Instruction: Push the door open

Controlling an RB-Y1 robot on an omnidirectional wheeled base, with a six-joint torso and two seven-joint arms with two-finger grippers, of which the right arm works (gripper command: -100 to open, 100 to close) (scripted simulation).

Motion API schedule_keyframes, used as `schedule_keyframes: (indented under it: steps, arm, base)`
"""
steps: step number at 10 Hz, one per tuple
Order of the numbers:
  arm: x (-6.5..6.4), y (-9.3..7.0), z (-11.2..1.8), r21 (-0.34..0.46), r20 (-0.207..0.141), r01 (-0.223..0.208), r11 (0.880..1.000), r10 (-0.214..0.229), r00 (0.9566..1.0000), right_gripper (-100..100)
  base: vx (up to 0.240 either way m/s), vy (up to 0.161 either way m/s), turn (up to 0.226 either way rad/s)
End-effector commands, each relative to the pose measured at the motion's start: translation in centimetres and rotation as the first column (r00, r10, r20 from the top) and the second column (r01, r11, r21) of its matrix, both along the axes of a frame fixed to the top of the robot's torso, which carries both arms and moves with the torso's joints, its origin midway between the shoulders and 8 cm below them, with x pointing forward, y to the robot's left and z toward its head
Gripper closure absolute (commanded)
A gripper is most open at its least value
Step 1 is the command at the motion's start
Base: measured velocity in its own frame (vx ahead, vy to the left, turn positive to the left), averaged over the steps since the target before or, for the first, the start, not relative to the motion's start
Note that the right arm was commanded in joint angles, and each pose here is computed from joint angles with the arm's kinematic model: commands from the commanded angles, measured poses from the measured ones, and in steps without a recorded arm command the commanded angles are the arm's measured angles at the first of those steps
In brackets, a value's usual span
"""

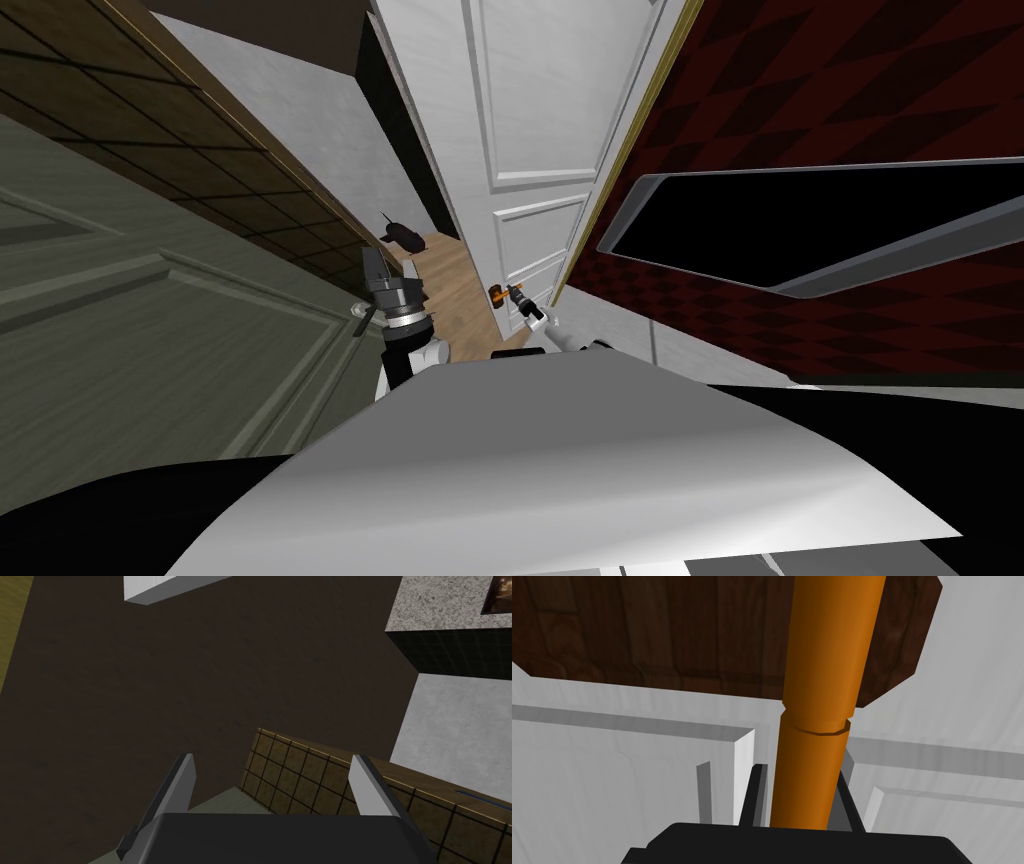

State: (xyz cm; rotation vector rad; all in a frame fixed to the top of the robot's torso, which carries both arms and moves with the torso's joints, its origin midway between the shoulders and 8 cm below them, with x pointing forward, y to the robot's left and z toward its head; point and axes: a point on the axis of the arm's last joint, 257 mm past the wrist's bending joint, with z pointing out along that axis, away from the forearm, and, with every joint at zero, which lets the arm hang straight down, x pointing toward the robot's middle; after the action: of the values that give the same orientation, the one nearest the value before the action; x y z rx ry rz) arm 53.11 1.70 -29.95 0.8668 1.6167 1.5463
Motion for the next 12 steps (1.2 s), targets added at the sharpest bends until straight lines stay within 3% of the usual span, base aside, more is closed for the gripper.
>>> schedule_keyframes:
  steps: [1,4,12]
  arm:
    - [0.9,-1.3,0.2,-0.004,0.007,0.027,1.000,-0.027,0.9996,100]
    - [1.6,-2.3,0.3,0.002,0.006,0.059,0.998,-0.059,0.9982,100]
    - [3.1,-4.4,0.4,0.035,-0.010,0.145,0.989,-0.144,0.9895,100]
  base:
    - [0.042,0.098,-0.052]
    - [0.081,0.133,-0.052]
    - [0.086,0.176,-0.078]
